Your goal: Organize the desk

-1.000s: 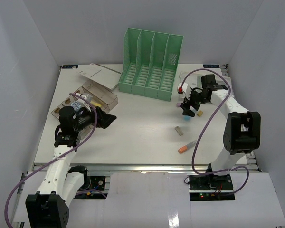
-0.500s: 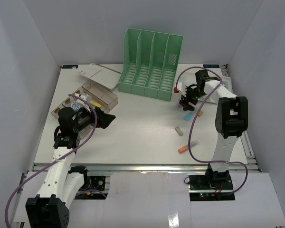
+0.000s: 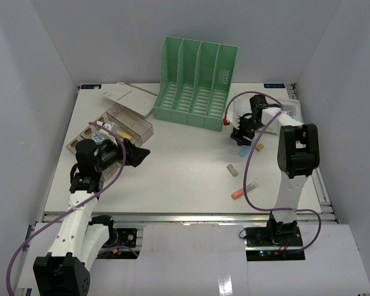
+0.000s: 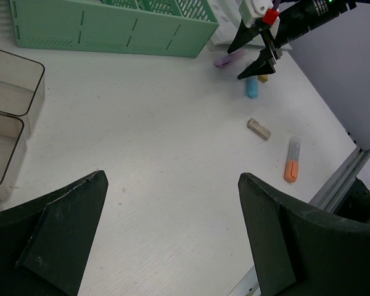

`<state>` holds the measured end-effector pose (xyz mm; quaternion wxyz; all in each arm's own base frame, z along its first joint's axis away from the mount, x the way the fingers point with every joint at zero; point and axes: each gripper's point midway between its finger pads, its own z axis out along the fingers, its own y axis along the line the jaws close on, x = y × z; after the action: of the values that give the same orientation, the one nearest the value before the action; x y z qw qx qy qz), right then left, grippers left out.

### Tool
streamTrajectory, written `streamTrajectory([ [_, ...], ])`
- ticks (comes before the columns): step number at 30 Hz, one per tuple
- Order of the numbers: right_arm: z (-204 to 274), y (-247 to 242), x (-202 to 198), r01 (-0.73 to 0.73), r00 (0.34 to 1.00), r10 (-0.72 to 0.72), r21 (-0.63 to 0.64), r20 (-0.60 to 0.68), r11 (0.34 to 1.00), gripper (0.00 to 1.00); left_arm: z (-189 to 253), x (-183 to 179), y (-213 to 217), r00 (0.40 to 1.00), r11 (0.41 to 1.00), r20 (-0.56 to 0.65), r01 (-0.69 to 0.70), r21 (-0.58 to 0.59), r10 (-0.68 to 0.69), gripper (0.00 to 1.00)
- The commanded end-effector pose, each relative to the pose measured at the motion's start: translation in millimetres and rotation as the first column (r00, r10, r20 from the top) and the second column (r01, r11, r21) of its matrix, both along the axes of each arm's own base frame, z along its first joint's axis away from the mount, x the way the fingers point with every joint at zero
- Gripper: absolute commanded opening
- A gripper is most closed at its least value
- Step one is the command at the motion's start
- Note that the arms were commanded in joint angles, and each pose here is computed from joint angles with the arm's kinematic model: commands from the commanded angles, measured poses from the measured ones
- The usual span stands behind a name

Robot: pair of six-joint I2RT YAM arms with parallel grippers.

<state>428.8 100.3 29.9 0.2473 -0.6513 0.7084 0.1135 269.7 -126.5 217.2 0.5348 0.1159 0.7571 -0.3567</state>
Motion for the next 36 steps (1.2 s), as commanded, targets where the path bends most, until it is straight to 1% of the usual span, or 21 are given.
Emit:
streamTrajectory([
  [1,-19,-1,-11,0.000,0.999,-0.001,-0.012,-0.047,1.000,0.63,11,-1,-4,0.999,0.999,0.024,0.022,-0.035,-0.021,0.98],
  [6,-27,-1,-20,0.010,0.997,-0.011,-0.012,-0.072,1.000,0.47,12,2,-8,1.000,0.995,-0.013,0.023,-0.100,-0.024,0.98],
  [8,-29,-2,-22,0.019,0.997,-0.020,-0.012,-0.077,1.000,0.43,10,3,-10,0.999,0.993,-0.030,0.024,-0.118,-0.028,0.98],
  [9,-30,-2,-23,0.027,0.997,-0.028,-0.012,-0.077,1.000,0.37,9,2,-12,0.998,0.990,-0.045,0.032,-0.138,-0.038,0.98],
  [14,-22,2,-23,0.055,0.996,-0.054,0.018,-0.071,0.998,0.22,5,-3,-21,0.992,0.976,-0.069,0.090,-0.197,-0.105,0.98],
  [16,-13,7,-25,0.063,0.996,-0.060,0.046,-0.067,0.997,0.18,2,-5,-24,0.988,0.969,-0.094,0.098,-0.225,-0.122,0.98],
  [18,6,19,-28,0.069,0.996,-0.062,0.110,-0.061,0.992,0.15,0,-9,-29,0.979,0.955,-0.142,0.101,-0.280,-0.145,0.98],
  [20,24,30,-34,0.076,0.996,-0.065,0.174,-0.067,0.982,0.13,-2,-10,-36,0.975,0.948,-0.160,0.101,-0.302,-0.155,0.98],
  [23,53,51,-45,0.104,0.992,-0.079,0.283,-0.097,0.953,0.10,-2,-12,-52,0.973,0.946,-0.165,0.102,-0.309,-0.158,0.97],
  [26,74,70,-59,0.129,0.986,-0.079,0.363,-0.148,0.923,0.08,-2,-9,-70,0.972,0.946,-0.183,0.085,-0.313,-0.147,0.97],
  [30,93,97,-83,0.139,0.976,-0.055,0.408,-0.211,0.903,0.08,-3,-4,-85,0.969,0.946,-0.205,0.066,-0.316,-0.136,0.96],
  [32,101,114,-95,0.129,0.972,-0.033,0.408,-0.234,0.904,0.08,-1,2,-82,0.973,0.954,-0.207,0.035,-0.298,-0.100,0.96],
  [34,115,141,-104,0.088,0.973,0.009,0.410,-0.229,0.908,0.08,-5,7,-72,0.978,0.976,-0.208,-0.014,-0.218,-0.033,0.96],
  [36,126,164,-107,0.065,0.973,0.033,0.407,-0.230,0.911,0.08,1,9,-60,0.985,0.988,-0.169,-0.049,-0.144,0.024,0.96],
])
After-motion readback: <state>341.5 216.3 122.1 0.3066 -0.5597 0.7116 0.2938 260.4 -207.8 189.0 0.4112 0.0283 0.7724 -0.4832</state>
